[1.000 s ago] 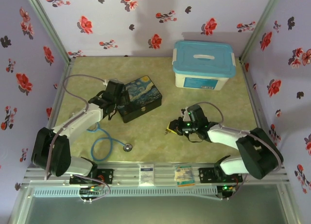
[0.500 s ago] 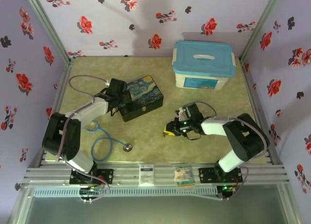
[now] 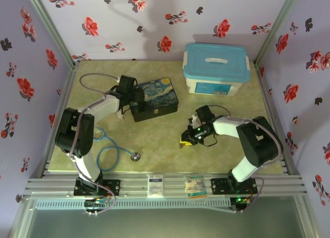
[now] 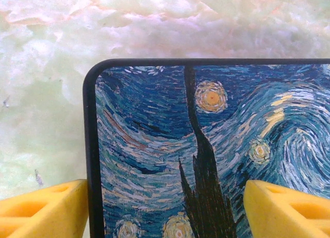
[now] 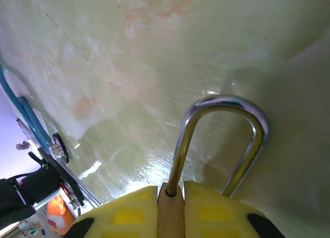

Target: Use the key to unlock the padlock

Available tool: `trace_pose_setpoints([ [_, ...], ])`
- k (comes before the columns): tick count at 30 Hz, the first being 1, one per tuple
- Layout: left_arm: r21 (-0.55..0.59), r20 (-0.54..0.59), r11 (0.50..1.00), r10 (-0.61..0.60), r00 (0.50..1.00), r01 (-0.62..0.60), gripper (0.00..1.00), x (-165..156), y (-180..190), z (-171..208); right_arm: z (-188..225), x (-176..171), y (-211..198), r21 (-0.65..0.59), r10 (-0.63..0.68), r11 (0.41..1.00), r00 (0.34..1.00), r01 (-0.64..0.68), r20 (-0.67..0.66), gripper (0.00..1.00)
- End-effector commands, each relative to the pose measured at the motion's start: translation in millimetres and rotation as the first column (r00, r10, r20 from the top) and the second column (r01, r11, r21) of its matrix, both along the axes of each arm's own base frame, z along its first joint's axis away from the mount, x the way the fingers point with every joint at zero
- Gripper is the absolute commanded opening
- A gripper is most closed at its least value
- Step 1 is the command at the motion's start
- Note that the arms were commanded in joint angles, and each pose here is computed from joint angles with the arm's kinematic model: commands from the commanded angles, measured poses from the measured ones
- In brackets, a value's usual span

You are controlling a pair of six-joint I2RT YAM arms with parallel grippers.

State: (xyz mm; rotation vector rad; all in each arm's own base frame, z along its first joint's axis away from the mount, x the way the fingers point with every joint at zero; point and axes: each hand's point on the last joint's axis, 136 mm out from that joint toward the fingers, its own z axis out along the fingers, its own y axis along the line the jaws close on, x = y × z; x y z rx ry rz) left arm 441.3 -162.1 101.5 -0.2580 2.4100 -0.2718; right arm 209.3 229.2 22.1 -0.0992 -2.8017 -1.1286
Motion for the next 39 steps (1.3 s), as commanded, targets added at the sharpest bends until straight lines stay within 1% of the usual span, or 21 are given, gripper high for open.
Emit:
trace_pose_setpoints([
  [1, -0.004, 0.012, 0.999, -0.037, 0.999, 0.037, 0.77, 6.6, -5.8, 9.7, -28.4, -17.3, -31.8, -0.179, 0.01, 0.984, 0.997, -0.023, -0.072, 0.01],
  [4, -0.004, 0.024, 0.999, -0.041, 0.999, 0.041, 0.77, 6.5, -5.6, 15.4, -36.8, -19.4, -49.9, -0.288, 0.018, 0.957, 0.997, -0.04, -0.078, 0.05],
  [5, -0.004, 0.025, 0.999, -0.043, 0.999, 0.043, 0.77, 6.7, -5.8, 16.8, -39.2, -20.2, -55.6, -0.323, 0.021, 0.945, 0.997, -0.046, -0.08, 0.08],
  [7, 0.002, 0.03, 0.999, -0.048, 0.998, 0.048, 0.78, 9.0, -6.0, 19.9, -42.3, -19.5, -66.2, -0.387, 0.023, 0.921, 0.997, -0.052, -0.079, 0.19],
  [9, 0.006, 0.028, 0.999, -0.049, 0.998, 0.049, 0.78, 13.4, -7.0, 21.7, -43.9, -16.4, -67.4, -0.403, 0.024, 0.914, 0.997, -0.052, -0.075, 0.31],
  [11, 0.003, 0.034, 0.999, -0.052, 0.998, 0.052, 0.78, 15.8, -9.2, 25.3, -43.5, -12.0, -66.9, -0.415, 0.034, 0.908, 0.997, -0.061, -0.072, 0.34],
  [12, 0.002, 0.039, 0.999, -0.053, 0.998, 0.053, 0.78, 16.9, -9.4, 27.7, -43.0, -10.6, -68.9, -0.431, 0.043, 0.9, 0.997, -0.07, -0.071, 0.38],
  [18, 0.018, 0.052, 0.997, -0.073, 0.996, 0.073, 0.78, 15.7, -9.3, 44.6, -34.1, 2.4, -89.3, -0.556, 0.072, 0.827, 0.997, -0.078, -0.033, 0.45],
  [22, 0.005, 0.066, 0.998, -0.064, 0.996, 0.064, 0.78, 13.0, -7.7, 51.4, -34.0, 3.5, -89.0, -0.571, 0.087, 0.817, 0.996, -0.087, -0.028, 0.5],
  [25, -0.004, 0.077, 0.998, -0.065, 0.995, 0.066, 0.78, 11.6, -9.2, 54.9, -34.8, 4.5, -86.3, -0.577, 0.103, 0.811, 0.995, -0.093, -0.016, 0.5],
  [26, -0.003, 0.077, 0.998, -0.066, 0.995, 0.067, 0.78, 10.9, -9.4, 55.0, -33.4, 5.7, -84.8, -0.575, 0.105, 0.813, 0.994, -0.088, -0.005, 0.45],
  [28, -0.003, 0.081, 0.998, -0.069, 0.994, 0.069, 0.77, 10.2, -9.2, 56.7, -32.1, 6.7, -86.3, -0.596, 0.117, 0.798, 0.993, -0.091, 0.005, 0.41],
  [29, -0.001, 0.082, 0.998, -0.068, 0.994, 0.068, 0.77, 9.7, -8.7, 57.6, -30.3, 7.6, -88.5, -0.621, 0.135, 0.778, 0.991, -0.1, 0.008, 0.34],
  [30, 0.0, 0.08, 0.998, -0.068, 0.994, 0.068, 0.77, 9.1, -8.4, 57.5, -28.7, 7.6, -91.7, -0.65, 0.153, 0.752, 0.988, -0.113, 0.005, 0.31],
  [33, -0.002, 0.077, 0.998, -0.065, 0.995, 0.065, 0.77, 7.5, -7.7, 58.0, -20.9, 7.8, -97.1, -0.736, 0.212, 0.659, 0.977, -0.153, -0.014, 0.31],
  [35, -0.008, 0.074, 0.998, -0.063, 0.995, 0.064, 0.77, 4.8, -7.2, 57.3, -15.4, 7.6, -104.2, -0.804, 0.248, 0.567, 0.968, -0.181, -0.043, 0.31],
  [36, -0.01, 0.074, 0.998, -0.064, 0.995, 0.065, 0.77, 3.5, -7.3, 57.2, -13.2, 7.7, -107.6, -0.826, 0.256, 0.53, 0.965, -0.19, -0.057, 0.31],
  [38, -0.009, 0.078, 0.998, -0.064, 0.995, 0.065, 0.77, 0.5, -5.4, 58.7, -9.2, 9.6, -115.3, -0.87, 0.271, 0.454, 0.96, -0.194, -0.072, 0.25],
  [39, -0.009, 0.079, 0.998, -0.068, 0.995, 0.069, 0.77, -1.2, -5.5, 59.4, -7.2, 11.0, -116.7, -0.881, 0.278, 0.431, 0.958, -0.194, -0.075, 0.22],
])
